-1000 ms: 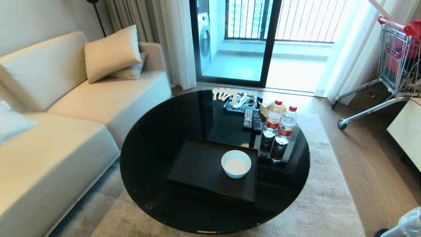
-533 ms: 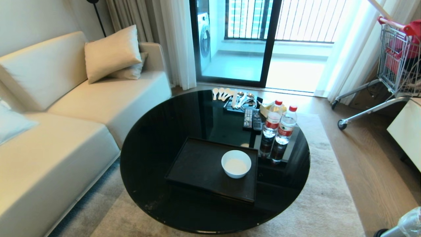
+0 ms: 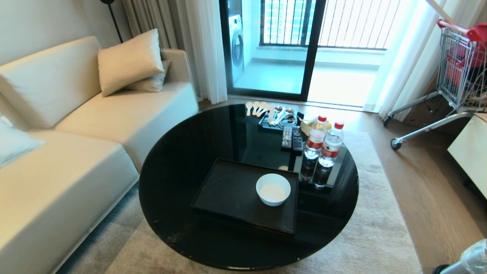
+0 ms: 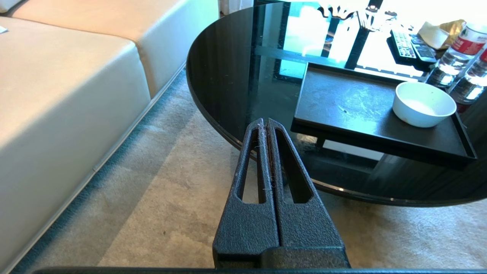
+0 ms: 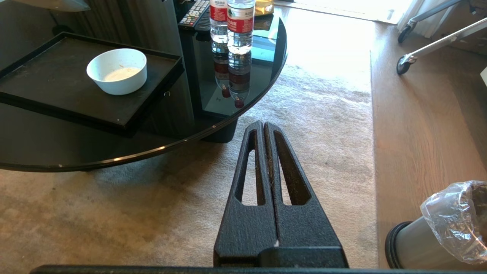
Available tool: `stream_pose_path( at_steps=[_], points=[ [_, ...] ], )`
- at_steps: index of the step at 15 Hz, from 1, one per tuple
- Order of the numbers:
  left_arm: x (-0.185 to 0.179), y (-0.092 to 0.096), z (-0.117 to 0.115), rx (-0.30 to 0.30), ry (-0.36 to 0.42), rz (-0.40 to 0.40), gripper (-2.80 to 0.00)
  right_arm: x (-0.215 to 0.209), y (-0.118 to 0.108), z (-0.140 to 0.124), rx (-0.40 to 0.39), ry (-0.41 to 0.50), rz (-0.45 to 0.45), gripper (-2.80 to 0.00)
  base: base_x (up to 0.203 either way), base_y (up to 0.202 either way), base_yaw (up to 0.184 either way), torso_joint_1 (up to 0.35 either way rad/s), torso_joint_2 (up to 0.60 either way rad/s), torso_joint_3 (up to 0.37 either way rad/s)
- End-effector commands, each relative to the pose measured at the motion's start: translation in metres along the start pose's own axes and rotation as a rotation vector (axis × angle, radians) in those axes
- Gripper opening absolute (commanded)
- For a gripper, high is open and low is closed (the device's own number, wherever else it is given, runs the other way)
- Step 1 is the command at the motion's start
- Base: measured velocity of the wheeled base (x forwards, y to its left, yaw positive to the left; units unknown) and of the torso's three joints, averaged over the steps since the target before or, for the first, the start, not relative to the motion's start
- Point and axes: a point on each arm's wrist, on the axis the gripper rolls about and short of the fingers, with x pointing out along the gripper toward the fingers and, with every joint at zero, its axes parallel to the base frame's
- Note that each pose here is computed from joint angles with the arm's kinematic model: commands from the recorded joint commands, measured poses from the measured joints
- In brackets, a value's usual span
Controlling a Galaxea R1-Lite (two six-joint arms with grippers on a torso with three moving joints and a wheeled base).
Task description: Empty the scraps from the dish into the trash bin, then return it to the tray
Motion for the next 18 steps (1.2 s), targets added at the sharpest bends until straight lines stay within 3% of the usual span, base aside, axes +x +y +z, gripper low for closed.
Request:
stream_pose_path(
  at_steps=[1, 18],
  points=[
    [0.0000, 0.0000, 0.0000, -0.001, -0.001, 0.000, -2.80, 0.0000, 0.0000, 0.0001, -0.001, -0.001, 0.000, -2.80, 0.000, 0.000, 0.000, 0.000, 0.00, 0.000],
    [0.0000, 0.0000, 0.0000, -0.001, -0.001, 0.000, -2.80, 0.0000, 0.0000, 0.0001, -0.001, -0.001, 0.000, -2.80, 0.000, 0.000, 0.000, 0.000, 0.00, 0.000]
  ],
)
